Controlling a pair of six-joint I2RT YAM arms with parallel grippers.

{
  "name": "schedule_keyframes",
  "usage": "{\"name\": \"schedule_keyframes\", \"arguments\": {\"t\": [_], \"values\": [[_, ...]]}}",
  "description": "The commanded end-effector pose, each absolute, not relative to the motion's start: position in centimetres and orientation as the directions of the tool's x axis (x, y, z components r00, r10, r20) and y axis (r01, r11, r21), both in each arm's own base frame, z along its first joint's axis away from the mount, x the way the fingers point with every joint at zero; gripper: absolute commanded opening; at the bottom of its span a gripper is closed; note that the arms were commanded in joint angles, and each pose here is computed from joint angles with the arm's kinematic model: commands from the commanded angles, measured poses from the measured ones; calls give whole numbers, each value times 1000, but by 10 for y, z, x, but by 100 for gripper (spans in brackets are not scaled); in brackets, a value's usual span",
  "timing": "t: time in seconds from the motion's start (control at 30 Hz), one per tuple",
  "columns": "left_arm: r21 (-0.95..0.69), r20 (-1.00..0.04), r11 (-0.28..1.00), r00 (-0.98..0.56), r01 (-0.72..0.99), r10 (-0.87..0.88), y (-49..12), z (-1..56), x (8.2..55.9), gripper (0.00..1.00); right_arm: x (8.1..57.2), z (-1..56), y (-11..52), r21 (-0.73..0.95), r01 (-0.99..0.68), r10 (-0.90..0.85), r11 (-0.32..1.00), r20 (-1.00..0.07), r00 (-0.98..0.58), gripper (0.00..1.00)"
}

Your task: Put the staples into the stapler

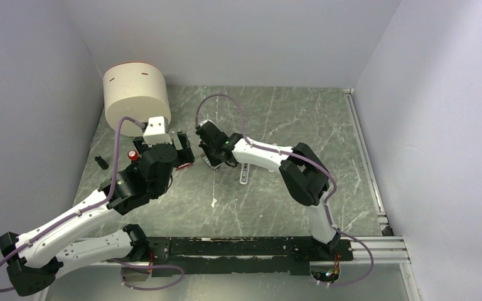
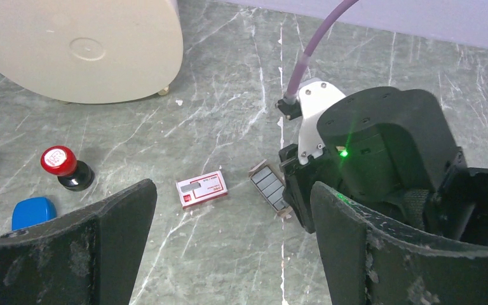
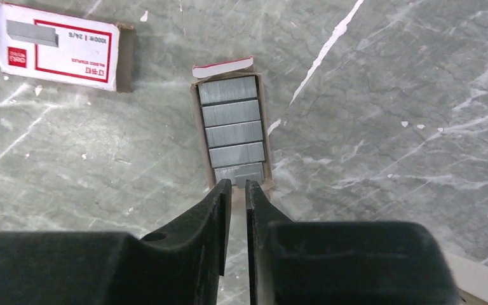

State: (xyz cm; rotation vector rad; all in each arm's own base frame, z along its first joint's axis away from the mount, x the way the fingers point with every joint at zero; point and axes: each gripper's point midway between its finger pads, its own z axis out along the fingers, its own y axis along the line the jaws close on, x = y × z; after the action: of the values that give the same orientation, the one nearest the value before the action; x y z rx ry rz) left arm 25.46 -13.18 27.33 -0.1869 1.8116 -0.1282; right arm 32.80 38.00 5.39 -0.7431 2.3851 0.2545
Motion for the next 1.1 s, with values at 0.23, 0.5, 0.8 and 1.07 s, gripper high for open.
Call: {"name": "schedule_keyframes", "arguments": {"t": [0.23, 0.5, 0.8, 1.07], "values": [[-198, -952, 976, -221, -88, -213, -126, 275, 255, 95, 331, 35, 382, -37, -590, -496, 807, -586, -641, 29], [-195, -952, 977, -224, -88, -210, -126, 274, 255, 95, 333, 33, 382, -50, -579, -492, 814, -589, -641, 34], [-197, -952, 976, -221, -89, -212, -125, 275, 255, 95, 334, 25, 381, -59, -581, -502, 812, -577, -644, 37], [-198, -952, 976, -221, -92, -213, -125, 275, 255, 95, 333, 20, 380, -62, -580, -508, 813, -564, -651, 36]]}}
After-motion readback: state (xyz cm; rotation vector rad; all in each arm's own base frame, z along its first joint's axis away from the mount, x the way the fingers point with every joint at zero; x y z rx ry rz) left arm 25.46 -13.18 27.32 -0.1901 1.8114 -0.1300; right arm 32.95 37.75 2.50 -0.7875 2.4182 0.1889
